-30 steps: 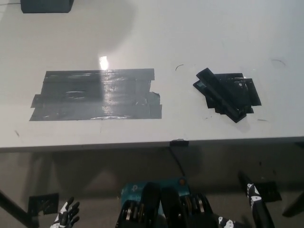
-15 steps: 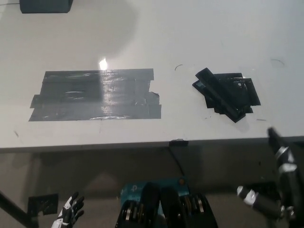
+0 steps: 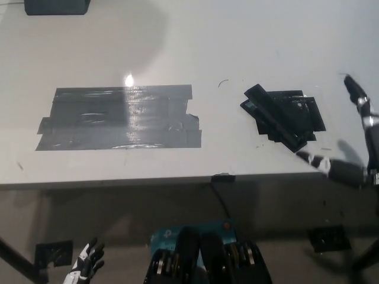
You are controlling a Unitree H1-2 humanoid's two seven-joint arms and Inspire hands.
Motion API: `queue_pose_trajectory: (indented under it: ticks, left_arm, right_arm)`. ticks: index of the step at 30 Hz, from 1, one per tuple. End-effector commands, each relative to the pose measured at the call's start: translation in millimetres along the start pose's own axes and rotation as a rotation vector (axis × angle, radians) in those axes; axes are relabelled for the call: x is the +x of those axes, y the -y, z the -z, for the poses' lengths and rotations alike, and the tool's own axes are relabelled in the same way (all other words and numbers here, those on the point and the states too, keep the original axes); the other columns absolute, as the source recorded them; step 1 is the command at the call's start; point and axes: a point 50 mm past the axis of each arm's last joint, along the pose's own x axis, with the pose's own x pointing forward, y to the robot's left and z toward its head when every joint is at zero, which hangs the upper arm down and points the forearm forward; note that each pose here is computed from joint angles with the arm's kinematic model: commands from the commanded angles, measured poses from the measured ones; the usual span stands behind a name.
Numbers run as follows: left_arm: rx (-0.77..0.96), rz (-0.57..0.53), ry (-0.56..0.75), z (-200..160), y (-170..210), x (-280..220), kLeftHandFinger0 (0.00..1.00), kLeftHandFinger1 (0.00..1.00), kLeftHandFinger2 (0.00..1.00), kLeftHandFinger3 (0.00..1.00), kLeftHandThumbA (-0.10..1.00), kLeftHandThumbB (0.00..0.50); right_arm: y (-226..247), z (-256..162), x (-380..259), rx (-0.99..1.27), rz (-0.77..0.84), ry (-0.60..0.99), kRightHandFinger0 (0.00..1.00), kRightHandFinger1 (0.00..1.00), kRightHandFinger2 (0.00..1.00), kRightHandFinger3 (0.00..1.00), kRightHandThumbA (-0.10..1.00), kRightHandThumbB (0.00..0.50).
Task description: A stapler is kept on the black spot marked on the desk infront of the robot. The robot picks up the stapler using its right hand and passes it to a person
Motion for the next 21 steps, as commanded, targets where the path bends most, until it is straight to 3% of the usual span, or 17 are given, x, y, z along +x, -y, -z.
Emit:
queue_pose_trajectory:
  ticks: [1,4,8,15,21]
  left_arm:
    - [0.055,0.000,0.040,-7.0,-3.9,2.1,1.00,1.00,1.00,1.00,1.00,0.259]
    - [0.078,-0.007,0.033,-6.2,-3.5,1.7,1.00,1.00,1.00,1.00,1.00,0.273]
    - [0.099,-0.003,0.035,-6.0,-2.4,1.5,1.00,1.00,1.00,1.00,1.00,0.242]
    - [0.110,0.014,0.039,-5.3,-1.9,3.1,1.00,1.00,1.00,1.00,1.00,0.205]
    - [0.116,0.016,0.046,-6.9,-2.6,7.4,1.00,1.00,1.00,1.00,1.00,0.206]
  right_arm:
    - [14.1,4.0,48.3,-0.113,-0.058,-0.159,1.00,1.00,1.00,1.00,1.00,0.370]
    - [8.5,6.8,63.2,-0.106,-0.075,-0.186,1.00,1.00,1.00,1.00,1.00,0.371]
    - [-5.4,8.5,93.7,-0.126,-0.125,-0.206,1.00,1.00,1.00,1.00,1.00,0.320]
    - [-35.9,15.1,116.4,-0.153,-0.192,-0.267,1.00,1.00,1.00,1.00,1.00,0.348]
    - [-55.4,17.7,129.8,-0.154,-0.231,-0.312,1.00,1.00,1.00,1.00,1.00,0.351]
